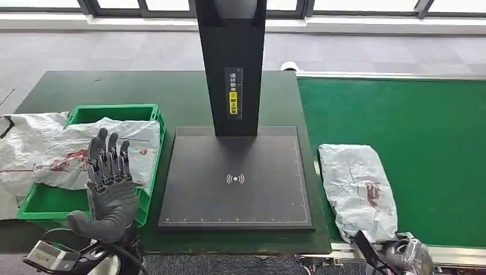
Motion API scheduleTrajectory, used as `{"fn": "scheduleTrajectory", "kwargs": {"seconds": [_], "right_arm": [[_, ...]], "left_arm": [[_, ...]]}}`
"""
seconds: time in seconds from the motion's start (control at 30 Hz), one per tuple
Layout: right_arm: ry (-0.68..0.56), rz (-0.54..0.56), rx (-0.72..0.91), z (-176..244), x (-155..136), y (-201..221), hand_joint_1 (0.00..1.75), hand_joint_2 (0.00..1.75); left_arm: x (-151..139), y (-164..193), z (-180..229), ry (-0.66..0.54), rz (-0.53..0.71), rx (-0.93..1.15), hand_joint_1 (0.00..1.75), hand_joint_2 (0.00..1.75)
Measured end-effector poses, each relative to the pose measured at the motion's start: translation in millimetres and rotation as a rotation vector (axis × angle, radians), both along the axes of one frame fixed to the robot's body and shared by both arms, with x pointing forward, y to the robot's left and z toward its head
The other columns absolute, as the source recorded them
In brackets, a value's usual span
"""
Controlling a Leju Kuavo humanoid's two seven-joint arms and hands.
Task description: Moved the parcel from conveyor to table for the left to box.
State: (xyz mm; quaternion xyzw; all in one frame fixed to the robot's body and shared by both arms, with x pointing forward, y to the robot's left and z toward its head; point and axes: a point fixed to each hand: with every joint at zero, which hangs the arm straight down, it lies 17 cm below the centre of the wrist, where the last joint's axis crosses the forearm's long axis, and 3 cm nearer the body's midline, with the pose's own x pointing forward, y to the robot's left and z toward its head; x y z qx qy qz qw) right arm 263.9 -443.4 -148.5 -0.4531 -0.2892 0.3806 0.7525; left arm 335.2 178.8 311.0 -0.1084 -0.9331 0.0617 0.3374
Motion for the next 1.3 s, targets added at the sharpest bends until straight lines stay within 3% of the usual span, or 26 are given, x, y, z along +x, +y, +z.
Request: {"fn": "scheduleTrajectory", "kwargs": {"seconds": [0.37,0.9,0.97,1.03,1.13,1.2,1.3], "right_arm": [[-0.005,0.003,0.004,0.5,3.4,1.5,1.75,1.75],[-0.161,0.062,0.073,22.3,31.4,28.0,1.75,1.75],[-0.231,0.061,0.077,35.0,40.3,29.0,1.75,1.75],[-0.452,0.067,0.099,75.1,50.1,29.9,1.75,1.75],[-0.875,0.143,0.084,203.1,55.5,53.3,1.75,1.75],[-0.982,0.242,0.073,259.4,79.7,93.0,1.75,1.75],[-1.109,0.348,0.080,318.5,83.6,136.9,1.75,1.75]], "left_arm": [[0.1,0.0,-0.2,0.001,0.001,0.000,0.00,0.00],[6.1,0.8,-7.5,0.024,0.023,0.004,0.00,0.00],[6.8,2.2,-8.9,0.030,0.034,0.003,0.00,0.00],[7.2,3.5,-9.2,0.032,0.042,0.001,0.00,0.00],[8.3,3.8,-10.6,0.040,0.049,-0.012,0.00,0.00],[9.4,3.9,-10.3,0.039,0.048,-0.017,0.00,0.00],[10.1,2.5,-9.6,0.038,0.043,-0.020,0.00,0.00]]}}
